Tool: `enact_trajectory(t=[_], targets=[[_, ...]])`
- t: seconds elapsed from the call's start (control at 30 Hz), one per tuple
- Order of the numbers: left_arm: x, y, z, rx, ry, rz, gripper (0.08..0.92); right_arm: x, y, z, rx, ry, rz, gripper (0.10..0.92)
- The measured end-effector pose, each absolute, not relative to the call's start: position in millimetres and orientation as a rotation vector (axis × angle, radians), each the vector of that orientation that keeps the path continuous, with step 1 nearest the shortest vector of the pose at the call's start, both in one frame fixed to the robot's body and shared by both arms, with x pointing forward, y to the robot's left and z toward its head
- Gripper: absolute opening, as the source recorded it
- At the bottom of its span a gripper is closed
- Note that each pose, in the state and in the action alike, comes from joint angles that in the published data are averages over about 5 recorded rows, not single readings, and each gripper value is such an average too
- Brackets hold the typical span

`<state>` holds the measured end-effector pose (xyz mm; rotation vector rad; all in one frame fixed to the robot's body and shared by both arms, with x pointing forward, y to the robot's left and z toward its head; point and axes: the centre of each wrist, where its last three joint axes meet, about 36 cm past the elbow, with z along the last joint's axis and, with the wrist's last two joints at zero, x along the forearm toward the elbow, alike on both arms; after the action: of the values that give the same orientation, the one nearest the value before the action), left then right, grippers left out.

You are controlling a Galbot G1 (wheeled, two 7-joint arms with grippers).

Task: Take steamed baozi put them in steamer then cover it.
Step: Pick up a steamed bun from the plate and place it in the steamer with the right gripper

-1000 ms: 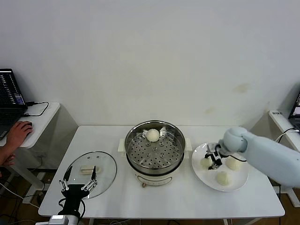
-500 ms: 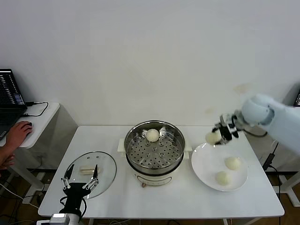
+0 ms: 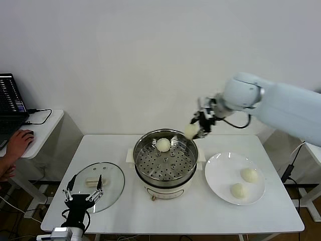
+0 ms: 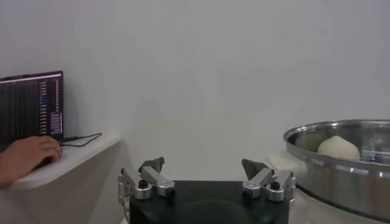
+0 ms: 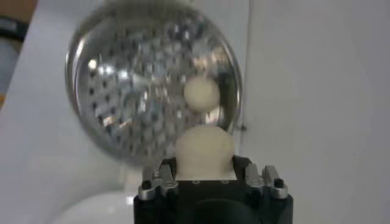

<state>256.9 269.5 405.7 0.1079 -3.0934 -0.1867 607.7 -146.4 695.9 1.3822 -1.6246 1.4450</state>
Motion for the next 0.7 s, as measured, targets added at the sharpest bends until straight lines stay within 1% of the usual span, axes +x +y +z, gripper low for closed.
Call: enact_trajectory(t=[0.37,0.7], targets=[[257,267,408,0.121,-3.102,-0.174,0.823,612,-60,639,1.408,-1.547,1.408,0.577],[257,266,413,0.124,-3.116,-0.163,0.823,621,-15,595,1.382,-1.508,1.401,0.579]])
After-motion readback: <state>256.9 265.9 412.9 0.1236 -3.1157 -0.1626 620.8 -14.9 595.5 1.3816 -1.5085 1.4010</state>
